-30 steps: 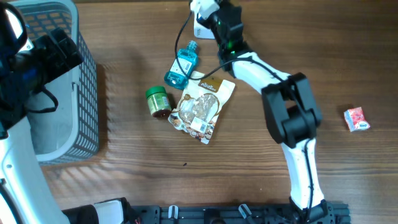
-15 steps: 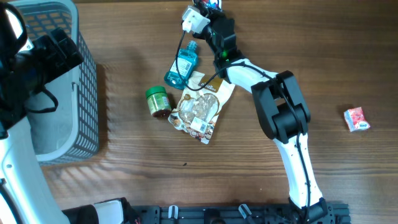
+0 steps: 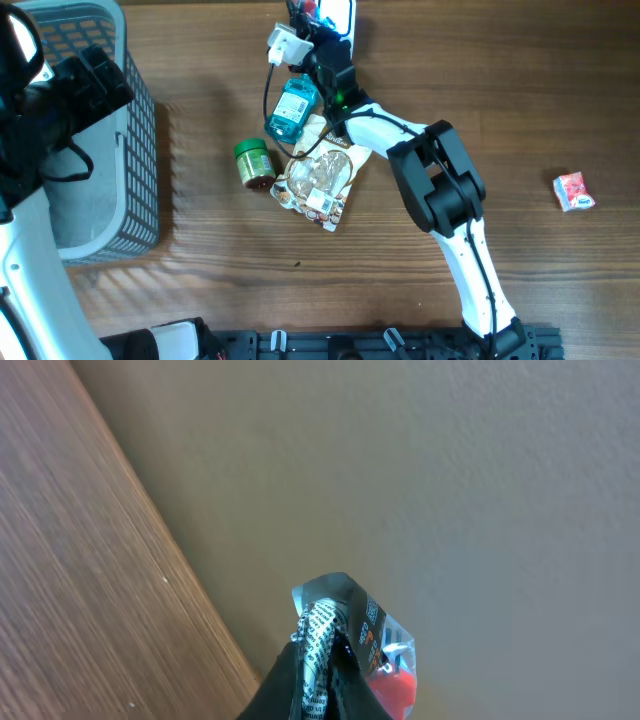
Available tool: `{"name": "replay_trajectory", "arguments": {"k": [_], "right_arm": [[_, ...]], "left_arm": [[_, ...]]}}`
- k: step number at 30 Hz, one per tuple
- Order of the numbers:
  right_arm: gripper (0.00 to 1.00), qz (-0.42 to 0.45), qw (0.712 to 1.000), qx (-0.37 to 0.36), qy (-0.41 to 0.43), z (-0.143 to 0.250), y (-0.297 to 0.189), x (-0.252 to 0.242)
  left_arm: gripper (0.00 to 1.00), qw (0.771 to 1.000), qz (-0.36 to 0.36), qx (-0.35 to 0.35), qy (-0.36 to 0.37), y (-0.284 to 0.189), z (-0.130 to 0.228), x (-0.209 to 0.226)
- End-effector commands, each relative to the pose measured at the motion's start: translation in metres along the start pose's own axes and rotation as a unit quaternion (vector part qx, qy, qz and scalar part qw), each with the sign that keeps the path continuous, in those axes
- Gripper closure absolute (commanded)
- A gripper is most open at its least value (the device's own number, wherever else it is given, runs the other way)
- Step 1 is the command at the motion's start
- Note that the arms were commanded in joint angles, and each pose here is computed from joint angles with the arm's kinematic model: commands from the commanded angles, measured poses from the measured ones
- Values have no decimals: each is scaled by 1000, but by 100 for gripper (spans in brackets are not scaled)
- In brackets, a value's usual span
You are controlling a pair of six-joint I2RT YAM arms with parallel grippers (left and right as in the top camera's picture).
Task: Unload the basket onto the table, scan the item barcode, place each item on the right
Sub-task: 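Carry the wrench package with the right gripper to the right side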
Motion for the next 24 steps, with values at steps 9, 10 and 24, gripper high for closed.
{"name": "replay_trajectory", "arguments": {"k": [9,10,24], "right_arm": [[95,276,912,299,57,48,-88,-246],[95,293,884,357,73,74,-102,-255],[95,230,569,716,332,312,-277,-164]], "left_arm": [[0,1000,2,-3,-4,-1,-2,1],[0,1000,2,-3,-4,-1,-2,1],[0,1000,2,-3,-4,-1,-2,1]]}}
Point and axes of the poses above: each gripper's point midway between its finger pads, its own y axis out along the fingers, its own x axis along the line the jaws close on, z = x × y, the point moved 5 cm from there along -y, back along the fingers, and after that the axes turned 12 degrees about -y, right-handed, at the moved point
